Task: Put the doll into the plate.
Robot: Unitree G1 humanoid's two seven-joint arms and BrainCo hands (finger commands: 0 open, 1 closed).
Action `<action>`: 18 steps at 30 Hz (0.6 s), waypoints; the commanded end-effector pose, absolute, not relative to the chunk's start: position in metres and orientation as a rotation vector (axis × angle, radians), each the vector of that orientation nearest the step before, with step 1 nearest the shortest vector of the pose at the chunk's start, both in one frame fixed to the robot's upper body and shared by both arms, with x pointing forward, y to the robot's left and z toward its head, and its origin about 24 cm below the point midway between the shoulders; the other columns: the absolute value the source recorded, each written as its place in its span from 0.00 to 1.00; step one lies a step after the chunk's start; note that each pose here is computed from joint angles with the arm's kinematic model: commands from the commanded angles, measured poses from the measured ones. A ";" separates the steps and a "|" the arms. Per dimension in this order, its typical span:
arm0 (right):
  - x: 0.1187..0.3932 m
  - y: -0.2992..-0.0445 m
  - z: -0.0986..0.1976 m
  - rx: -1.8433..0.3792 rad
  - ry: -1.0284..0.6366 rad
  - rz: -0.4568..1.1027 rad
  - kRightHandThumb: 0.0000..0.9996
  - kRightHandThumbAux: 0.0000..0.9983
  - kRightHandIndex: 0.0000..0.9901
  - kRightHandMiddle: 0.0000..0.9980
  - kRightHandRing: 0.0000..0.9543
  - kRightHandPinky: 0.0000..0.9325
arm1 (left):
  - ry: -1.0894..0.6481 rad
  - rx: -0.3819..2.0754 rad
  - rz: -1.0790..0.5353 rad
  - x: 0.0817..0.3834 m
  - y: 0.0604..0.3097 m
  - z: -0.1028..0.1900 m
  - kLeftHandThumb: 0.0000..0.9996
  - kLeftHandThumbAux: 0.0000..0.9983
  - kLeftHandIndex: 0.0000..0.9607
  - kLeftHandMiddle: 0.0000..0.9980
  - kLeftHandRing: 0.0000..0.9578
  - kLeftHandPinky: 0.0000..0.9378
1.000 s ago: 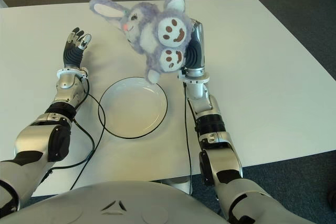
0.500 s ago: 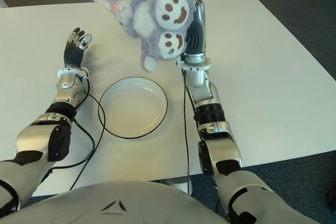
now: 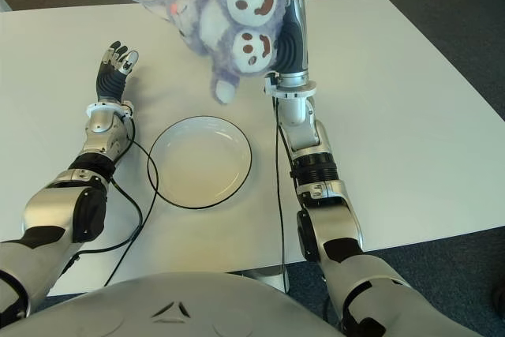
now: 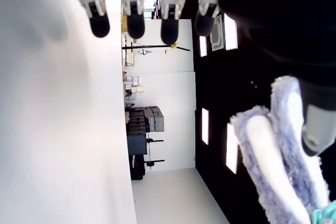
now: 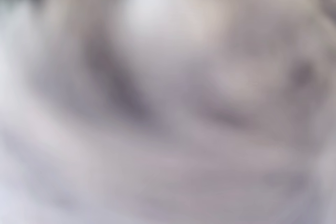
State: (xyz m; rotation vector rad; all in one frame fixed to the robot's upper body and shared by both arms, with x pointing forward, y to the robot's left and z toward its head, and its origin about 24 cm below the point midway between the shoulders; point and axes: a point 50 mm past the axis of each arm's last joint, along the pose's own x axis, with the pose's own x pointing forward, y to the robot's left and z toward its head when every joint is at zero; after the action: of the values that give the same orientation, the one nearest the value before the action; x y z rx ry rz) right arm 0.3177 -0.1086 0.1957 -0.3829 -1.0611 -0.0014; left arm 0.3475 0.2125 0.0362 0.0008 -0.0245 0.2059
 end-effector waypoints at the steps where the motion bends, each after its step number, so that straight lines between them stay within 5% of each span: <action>1: 0.318 -0.100 0.206 -0.321 -1.071 0.035 0.71 0.71 0.44 0.82 0.88 0.91 | 0.161 -0.011 0.203 0.326 0.204 -0.006 0.00 0.52 0.02 0.10 0.06 0.00; 18: 0.320 -0.085 0.207 -0.263 -1.035 0.198 0.72 0.71 0.44 0.83 0.89 0.93 | 0.154 -0.011 0.196 0.327 0.203 -0.005 0.00 0.51 0.01 0.10 0.05 0.00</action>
State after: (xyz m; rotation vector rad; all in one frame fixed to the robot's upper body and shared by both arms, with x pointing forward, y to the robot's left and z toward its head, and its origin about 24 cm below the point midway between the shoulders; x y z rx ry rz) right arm 0.3202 -0.0907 0.2037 -0.2859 -1.0279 0.1694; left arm 0.3485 0.2101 0.0364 0.0006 -0.0214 0.1996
